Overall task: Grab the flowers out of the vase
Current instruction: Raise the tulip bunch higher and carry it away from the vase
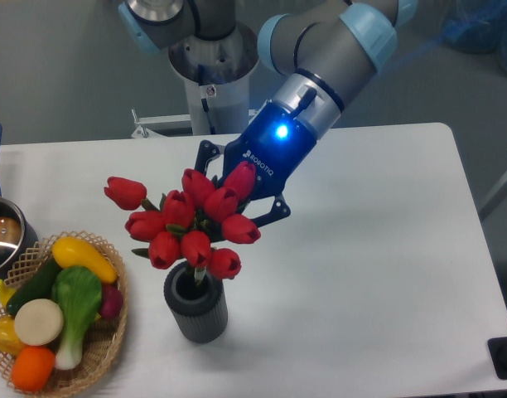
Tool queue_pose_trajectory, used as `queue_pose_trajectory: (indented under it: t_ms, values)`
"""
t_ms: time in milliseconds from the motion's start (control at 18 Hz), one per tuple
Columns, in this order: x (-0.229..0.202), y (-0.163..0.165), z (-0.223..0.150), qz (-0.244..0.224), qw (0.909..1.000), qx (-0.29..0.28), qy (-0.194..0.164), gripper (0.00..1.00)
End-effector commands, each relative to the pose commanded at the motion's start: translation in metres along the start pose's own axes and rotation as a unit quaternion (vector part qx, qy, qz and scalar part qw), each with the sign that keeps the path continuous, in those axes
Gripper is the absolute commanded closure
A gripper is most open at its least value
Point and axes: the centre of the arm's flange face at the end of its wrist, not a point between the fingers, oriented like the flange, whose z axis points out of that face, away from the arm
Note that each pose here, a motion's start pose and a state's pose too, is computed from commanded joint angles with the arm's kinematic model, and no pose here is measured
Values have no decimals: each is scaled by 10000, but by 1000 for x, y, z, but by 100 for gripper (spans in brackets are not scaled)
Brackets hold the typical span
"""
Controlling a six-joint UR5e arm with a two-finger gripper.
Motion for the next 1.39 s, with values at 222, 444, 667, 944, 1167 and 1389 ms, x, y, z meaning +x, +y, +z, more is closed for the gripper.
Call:
queue_pose_trajectory:
  t_ms: [222,444,667,944,1167,1389]
  values:
    - [4,-16,-8,-13,10000,54,-70,72]
    - [-7,-35,-35,-83,9993,182,-311,72]
    - [-15,-31,-44,-47,9989,180,-432,72]
    - [-42,-24,-83,321,9959,211,-818,72]
    - [-57,-11,-93,540,9906,-122,-1249,77]
    - [-68,3,-94,637,9785,-722,-1824,76]
